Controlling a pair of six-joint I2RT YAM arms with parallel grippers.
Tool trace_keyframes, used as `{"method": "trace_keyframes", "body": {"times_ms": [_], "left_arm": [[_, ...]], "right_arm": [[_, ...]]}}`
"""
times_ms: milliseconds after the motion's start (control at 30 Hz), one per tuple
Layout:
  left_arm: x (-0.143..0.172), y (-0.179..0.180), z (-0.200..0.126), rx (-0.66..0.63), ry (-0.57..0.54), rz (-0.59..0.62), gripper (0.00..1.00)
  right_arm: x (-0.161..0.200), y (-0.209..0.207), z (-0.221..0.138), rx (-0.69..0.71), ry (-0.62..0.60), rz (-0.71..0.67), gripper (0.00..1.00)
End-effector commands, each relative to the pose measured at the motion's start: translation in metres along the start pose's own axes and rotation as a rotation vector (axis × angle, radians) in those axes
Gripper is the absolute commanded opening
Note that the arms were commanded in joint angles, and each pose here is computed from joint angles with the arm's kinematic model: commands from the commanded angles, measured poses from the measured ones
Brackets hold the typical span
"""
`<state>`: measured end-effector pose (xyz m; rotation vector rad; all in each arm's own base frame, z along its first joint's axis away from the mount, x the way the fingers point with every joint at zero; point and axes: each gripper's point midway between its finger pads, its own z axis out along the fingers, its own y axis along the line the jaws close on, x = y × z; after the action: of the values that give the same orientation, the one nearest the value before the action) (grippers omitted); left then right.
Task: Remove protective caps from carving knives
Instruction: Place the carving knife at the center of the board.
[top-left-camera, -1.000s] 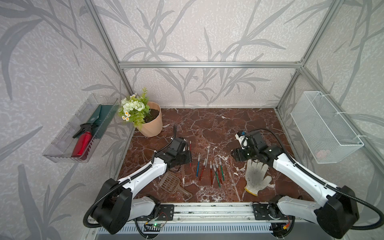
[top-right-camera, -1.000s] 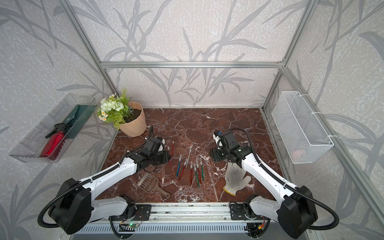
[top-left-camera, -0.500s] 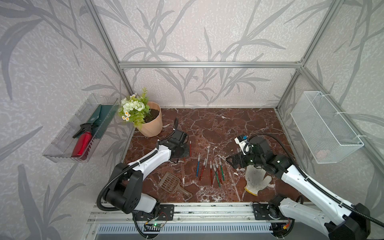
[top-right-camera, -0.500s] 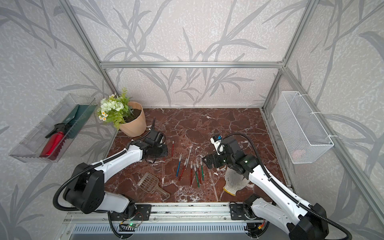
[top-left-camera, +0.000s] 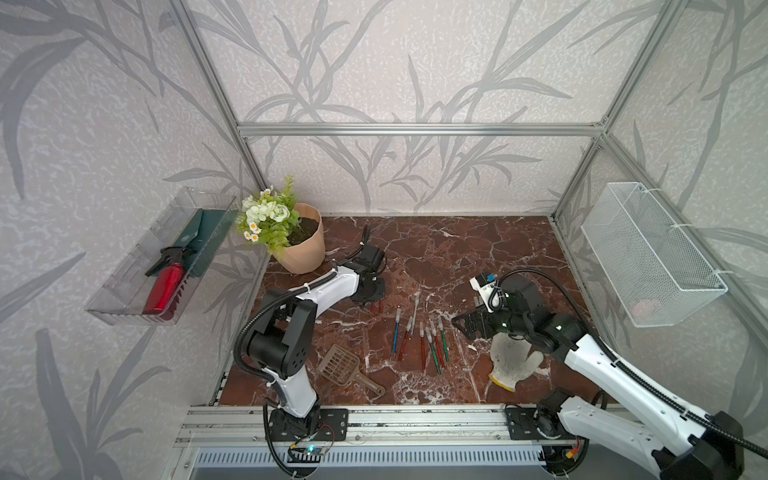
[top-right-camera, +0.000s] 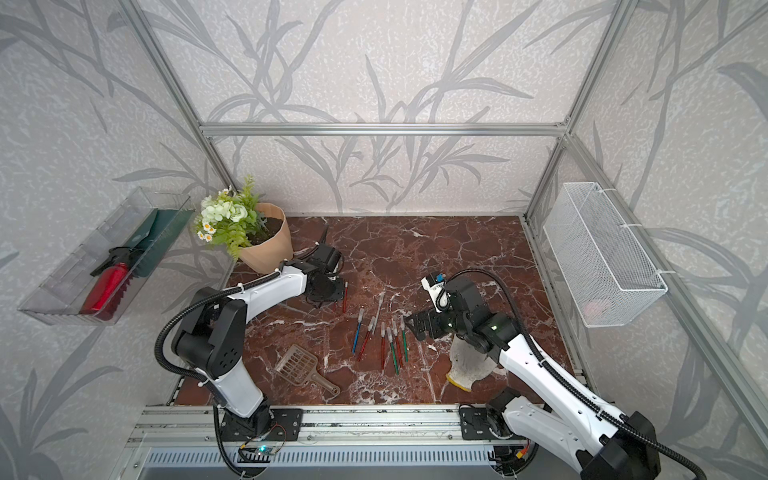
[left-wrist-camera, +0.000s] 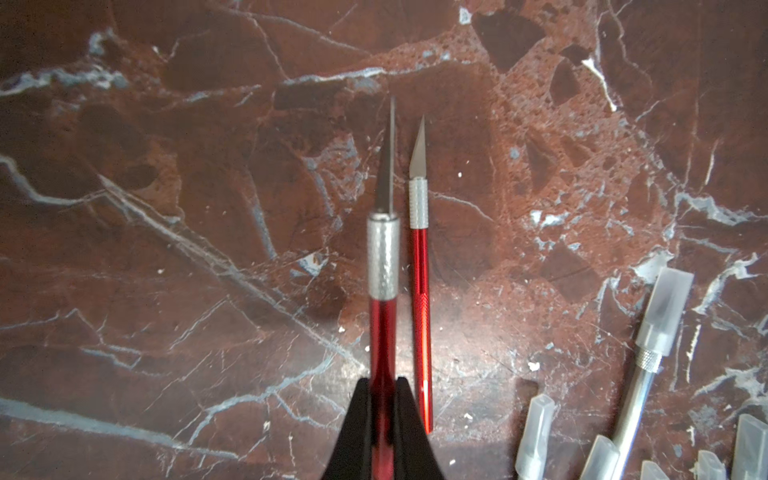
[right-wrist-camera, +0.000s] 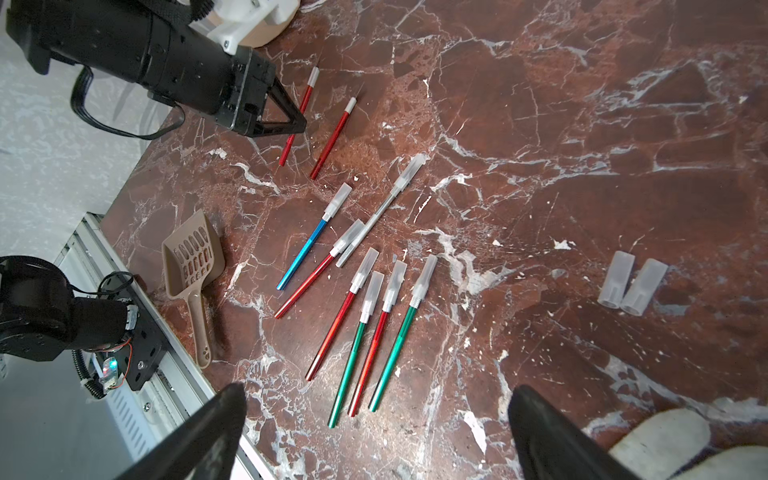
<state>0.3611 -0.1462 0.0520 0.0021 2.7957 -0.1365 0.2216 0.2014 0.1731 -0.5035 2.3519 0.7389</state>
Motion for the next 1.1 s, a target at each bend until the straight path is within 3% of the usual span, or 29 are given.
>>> {"method": "trace_keyframes", "body": {"times_ms": [0, 1067], "left_arm": [[-0.002, 0.003, 0.003, -0.027, 0.027, 0.02, 0.01], [0.0, 0.0, 0.03, -0.028, 0.069, 0.009, 0.03]], "right_arm": [[-0.002, 0.003, -0.001, -0.012, -0.022, -0.005, 0.99], [0.002, -0.002, 0.005, 0.003, -0.009, 0.004, 0.99]]}}
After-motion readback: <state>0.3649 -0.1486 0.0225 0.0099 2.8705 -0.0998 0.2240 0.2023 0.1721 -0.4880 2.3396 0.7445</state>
